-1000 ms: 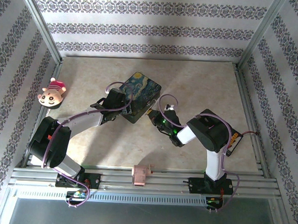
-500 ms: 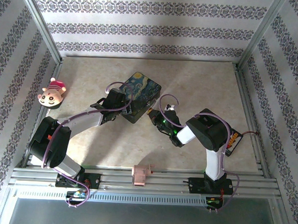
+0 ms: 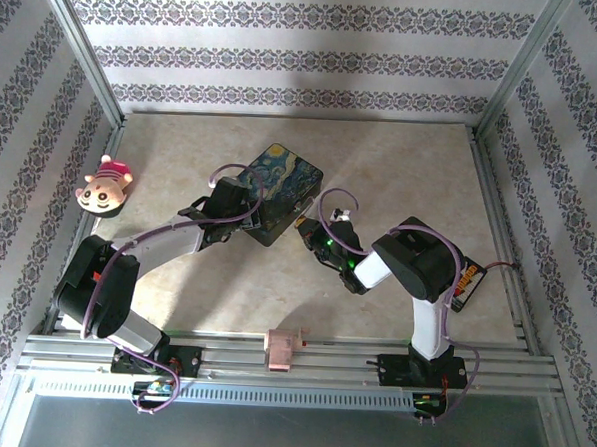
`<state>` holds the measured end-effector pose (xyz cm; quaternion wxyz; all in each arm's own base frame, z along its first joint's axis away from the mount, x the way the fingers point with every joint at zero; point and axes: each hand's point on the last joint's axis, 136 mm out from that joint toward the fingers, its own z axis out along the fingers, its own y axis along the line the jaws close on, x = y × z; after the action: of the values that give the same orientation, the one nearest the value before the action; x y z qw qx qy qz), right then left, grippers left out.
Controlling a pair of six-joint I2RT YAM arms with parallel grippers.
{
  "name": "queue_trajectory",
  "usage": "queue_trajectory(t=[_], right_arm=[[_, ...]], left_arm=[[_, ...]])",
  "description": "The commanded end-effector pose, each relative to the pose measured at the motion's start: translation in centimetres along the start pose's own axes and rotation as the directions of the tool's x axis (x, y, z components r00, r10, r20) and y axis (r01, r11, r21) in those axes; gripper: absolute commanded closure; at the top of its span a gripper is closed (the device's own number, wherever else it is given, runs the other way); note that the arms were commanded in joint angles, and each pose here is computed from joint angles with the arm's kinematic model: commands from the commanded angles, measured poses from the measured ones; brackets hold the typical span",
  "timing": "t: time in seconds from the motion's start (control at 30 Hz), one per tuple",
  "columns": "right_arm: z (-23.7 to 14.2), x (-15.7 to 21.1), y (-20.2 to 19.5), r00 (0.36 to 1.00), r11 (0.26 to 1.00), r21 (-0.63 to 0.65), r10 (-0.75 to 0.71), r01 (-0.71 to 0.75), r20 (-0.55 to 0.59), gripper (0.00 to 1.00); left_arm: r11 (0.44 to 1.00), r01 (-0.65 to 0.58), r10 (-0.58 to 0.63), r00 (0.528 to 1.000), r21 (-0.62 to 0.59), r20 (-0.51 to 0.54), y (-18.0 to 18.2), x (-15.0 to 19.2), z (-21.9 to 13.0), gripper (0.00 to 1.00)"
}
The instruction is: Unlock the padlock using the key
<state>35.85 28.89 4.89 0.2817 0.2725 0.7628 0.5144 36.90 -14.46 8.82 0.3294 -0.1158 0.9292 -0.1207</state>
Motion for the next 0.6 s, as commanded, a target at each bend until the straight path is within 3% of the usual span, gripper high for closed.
queue_trajectory(t=[0.0, 0.57], right_arm=[[-0.5, 0.1, 0.5, 1.0, 1.0, -0.024, 0.002, -0.001, 0.026, 1.0], [-1.5, 1.8, -0.2, 1.0, 1.0, -0.024, 0.015, -0.015, 0.025, 1.0]], left_arm=[[0.979, -0.045, 0.008, 0.983, -0.198, -0.183, 6.1, 5.2, 0.4, 0.12], [0.989, 0.037, -0.057, 0.989, -0.147, -0.136, 5.5, 3.4, 1.2, 0.29]])
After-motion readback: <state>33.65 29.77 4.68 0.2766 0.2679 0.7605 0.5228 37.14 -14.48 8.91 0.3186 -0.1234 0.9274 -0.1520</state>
